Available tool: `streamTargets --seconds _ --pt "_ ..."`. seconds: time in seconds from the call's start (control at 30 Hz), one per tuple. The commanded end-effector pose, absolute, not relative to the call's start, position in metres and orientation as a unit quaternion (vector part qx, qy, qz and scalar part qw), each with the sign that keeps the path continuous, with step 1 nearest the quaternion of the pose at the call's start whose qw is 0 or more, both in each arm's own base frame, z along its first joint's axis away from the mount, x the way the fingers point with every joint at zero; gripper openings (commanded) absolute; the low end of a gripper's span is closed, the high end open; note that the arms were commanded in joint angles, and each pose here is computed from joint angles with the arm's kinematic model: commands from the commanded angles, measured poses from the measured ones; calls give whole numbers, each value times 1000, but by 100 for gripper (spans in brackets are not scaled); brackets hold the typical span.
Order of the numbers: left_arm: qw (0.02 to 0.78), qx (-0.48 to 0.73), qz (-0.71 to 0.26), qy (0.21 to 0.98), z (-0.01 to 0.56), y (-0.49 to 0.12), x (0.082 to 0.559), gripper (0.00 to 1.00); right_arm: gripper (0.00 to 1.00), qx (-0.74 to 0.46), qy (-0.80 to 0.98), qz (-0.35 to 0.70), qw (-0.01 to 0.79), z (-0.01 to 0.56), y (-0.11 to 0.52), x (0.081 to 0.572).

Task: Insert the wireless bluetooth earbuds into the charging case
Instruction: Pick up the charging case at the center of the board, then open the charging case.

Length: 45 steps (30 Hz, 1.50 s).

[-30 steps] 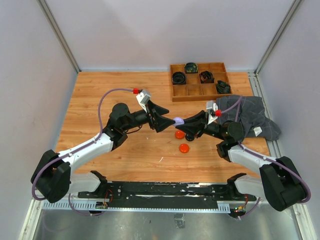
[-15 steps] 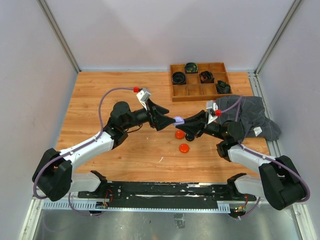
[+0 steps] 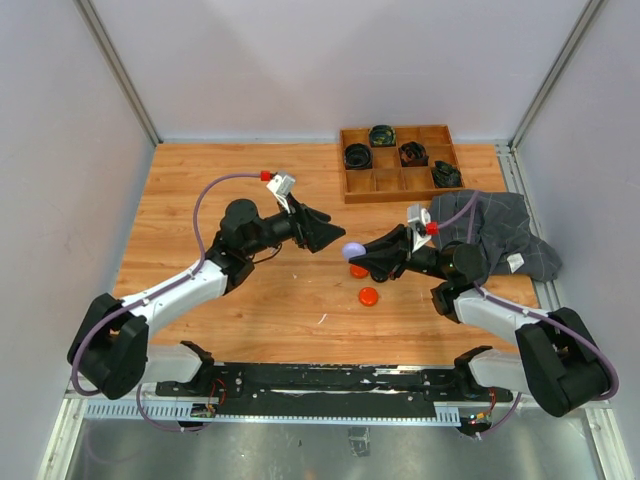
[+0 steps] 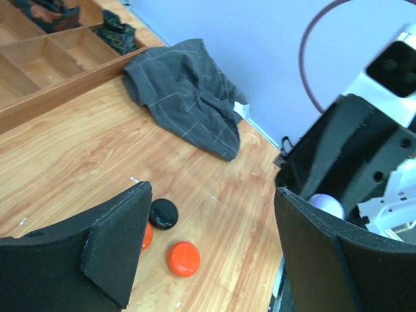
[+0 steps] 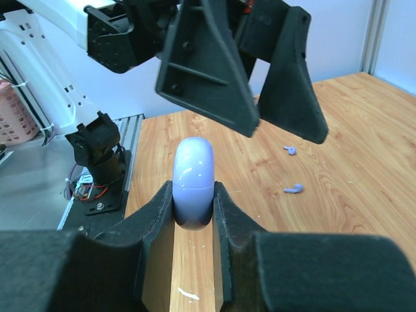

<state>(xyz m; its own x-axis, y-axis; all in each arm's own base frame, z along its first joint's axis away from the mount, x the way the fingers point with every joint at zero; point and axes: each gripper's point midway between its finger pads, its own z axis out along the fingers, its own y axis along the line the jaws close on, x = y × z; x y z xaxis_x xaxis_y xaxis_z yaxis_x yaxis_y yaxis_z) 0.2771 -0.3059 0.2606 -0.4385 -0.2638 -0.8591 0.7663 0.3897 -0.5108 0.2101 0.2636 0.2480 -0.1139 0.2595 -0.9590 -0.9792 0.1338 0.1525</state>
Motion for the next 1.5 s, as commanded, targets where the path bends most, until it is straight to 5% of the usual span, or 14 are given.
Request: streamTargets --seconds 0.0,0.73,1.47 --pt "496 165 -512 682 259 -302 289 81 1 -395 457 555 572 264 267 197" --pt "461 344 -558 598 263 -311 228 85 1 -399 468 561 554 256 274 199" --pt "470 284 -539 638 258 -311 251 85 1 -423 441 573 546 262 279 185"
